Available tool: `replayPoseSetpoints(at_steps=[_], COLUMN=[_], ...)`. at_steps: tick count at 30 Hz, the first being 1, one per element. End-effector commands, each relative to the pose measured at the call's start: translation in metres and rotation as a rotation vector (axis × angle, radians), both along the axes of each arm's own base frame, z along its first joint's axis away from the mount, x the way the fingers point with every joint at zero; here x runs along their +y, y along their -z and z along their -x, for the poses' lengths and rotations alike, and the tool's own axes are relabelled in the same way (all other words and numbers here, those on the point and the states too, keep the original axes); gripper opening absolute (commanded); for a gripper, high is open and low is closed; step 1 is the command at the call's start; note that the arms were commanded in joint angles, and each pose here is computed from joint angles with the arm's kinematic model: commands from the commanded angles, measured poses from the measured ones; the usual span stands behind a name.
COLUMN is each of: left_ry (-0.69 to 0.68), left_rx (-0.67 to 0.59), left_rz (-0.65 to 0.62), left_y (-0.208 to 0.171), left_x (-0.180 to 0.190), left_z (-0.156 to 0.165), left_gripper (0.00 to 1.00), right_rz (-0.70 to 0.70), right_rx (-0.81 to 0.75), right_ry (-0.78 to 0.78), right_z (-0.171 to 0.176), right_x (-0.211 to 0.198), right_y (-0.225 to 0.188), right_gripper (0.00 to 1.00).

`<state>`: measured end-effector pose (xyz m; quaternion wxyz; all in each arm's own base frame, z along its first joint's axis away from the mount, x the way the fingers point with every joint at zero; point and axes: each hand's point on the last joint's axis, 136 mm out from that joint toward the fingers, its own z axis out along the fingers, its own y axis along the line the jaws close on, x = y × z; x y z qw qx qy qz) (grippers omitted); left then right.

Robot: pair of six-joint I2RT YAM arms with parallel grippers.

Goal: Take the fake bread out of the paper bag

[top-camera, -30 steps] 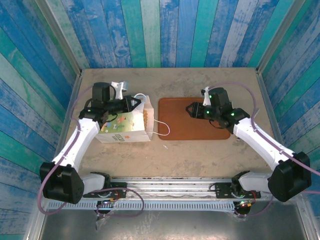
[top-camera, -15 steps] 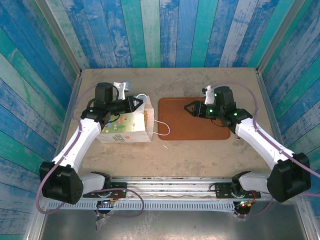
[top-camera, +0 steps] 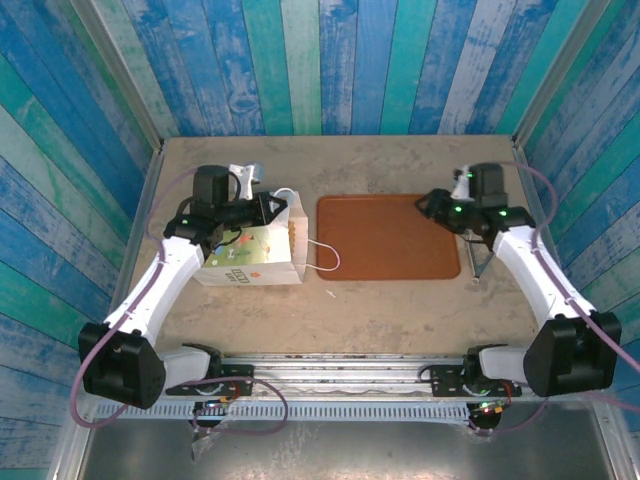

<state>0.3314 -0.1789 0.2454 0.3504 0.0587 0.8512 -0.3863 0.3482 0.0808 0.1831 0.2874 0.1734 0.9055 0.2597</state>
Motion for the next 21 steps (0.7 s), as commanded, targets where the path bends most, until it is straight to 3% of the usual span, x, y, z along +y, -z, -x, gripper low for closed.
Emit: replayPoseSetpoints(at_steps=[1, 9, 13, 21], left_ry=[-0.001, -0.004, -0.007, 0.0], left_rx=[-0.018, -0.009, -0.001, -0.019], left_rz=[-0.016, -0.007, -0.013, 0.006], left_y=[-0.004, 0.0, 0.003, -0.004], left_x=[0.001, -0.001, 0.0, -0.002], left_z=[0.0, -0.001, -0.001, -0.001], left_gripper=[0.01, 0.01, 0.01, 0.02], right_rz=[0.139, 0.353, 0.385, 0.39], right_rx=[0.112, 0.347, 0.489, 0.629], right_ry=[0.101, 0.194, 0.178, 0.077], right_z=[0.03, 0.059, 0.066, 0.062], right_x=[-0.051, -0.127, -0.142, -0.147], right_y=[0.026, 0.062, 0.086, 0.122], right_gripper=[0.61, 0.66, 0.73, 0.75])
